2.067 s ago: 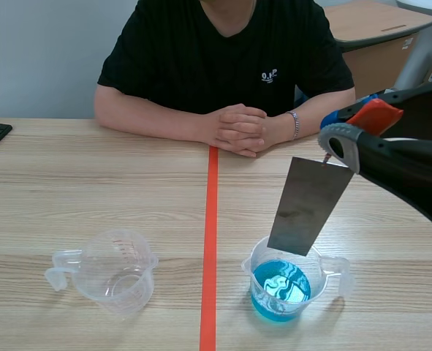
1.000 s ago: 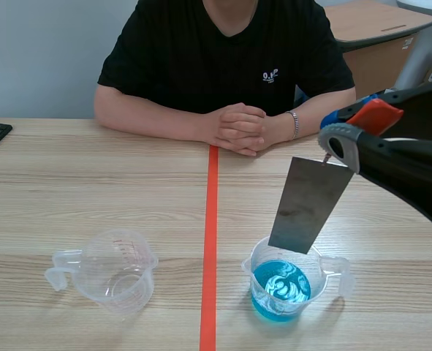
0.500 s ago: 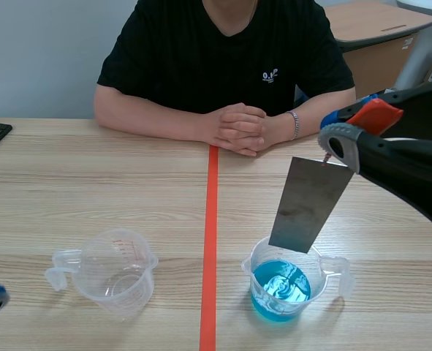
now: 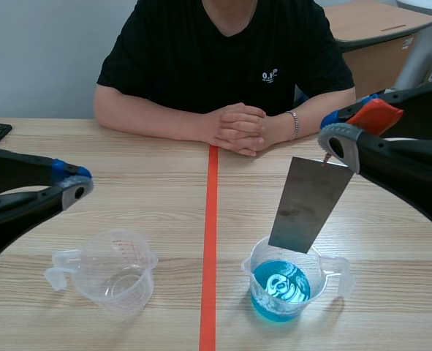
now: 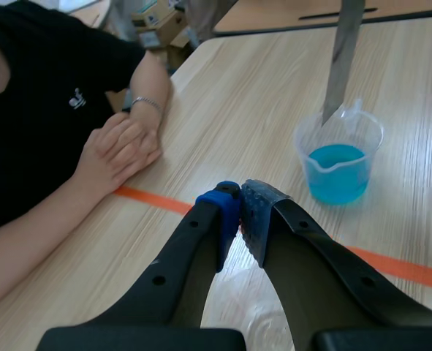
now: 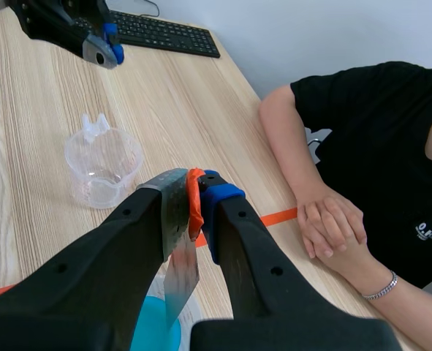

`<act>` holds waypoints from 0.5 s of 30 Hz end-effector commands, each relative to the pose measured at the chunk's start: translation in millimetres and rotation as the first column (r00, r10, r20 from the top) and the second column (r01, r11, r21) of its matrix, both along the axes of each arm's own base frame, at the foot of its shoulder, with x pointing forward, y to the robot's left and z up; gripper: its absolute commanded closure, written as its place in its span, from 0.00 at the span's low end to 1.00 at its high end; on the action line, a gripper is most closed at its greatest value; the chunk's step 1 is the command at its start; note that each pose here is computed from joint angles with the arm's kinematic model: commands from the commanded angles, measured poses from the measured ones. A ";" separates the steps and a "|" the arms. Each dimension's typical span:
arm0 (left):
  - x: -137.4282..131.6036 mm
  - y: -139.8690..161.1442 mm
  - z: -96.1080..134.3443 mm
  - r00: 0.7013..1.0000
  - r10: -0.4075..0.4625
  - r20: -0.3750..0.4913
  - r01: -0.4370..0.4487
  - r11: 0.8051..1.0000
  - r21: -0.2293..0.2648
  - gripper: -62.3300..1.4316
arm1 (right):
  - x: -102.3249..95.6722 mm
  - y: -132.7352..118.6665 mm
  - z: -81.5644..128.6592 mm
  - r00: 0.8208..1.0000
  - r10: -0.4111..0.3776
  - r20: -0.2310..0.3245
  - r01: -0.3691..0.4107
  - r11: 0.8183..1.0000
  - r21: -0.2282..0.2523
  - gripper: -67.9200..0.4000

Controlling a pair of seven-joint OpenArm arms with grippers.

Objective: Do the redox reaction experiment.
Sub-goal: 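Move the plate over the blue solution, then point at the plate with the left hand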

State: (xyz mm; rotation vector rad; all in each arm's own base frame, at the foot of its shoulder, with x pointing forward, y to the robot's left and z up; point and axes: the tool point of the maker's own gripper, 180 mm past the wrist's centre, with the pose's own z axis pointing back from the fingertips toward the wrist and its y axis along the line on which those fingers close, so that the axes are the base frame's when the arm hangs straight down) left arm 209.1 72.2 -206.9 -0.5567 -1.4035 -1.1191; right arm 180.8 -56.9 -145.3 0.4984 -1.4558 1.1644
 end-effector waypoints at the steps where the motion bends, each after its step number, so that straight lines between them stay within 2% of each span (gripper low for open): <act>1: 2.0 -11.6 2.7 1.000 -0.005 0.001 0.005 0.999 -0.039 0.91 | -0.3 2.5 7.1 1.000 0.014 0.015 -0.014 1.000 0.025 0.97; 6: 11.2 -42.5 -0.3 1.000 -0.027 -0.002 0.026 0.996 -0.080 0.91 | -0.3 2.5 7.1 1.000 0.014 0.015 -0.014 1.000 0.025 0.97; 15: 27.0 -93.3 -15.9 0.998 -0.061 0.020 0.063 0.993 -0.097 0.91 | -0.3 2.5 7.1 1.000 0.014 0.015 -0.014 1.000 0.025 0.97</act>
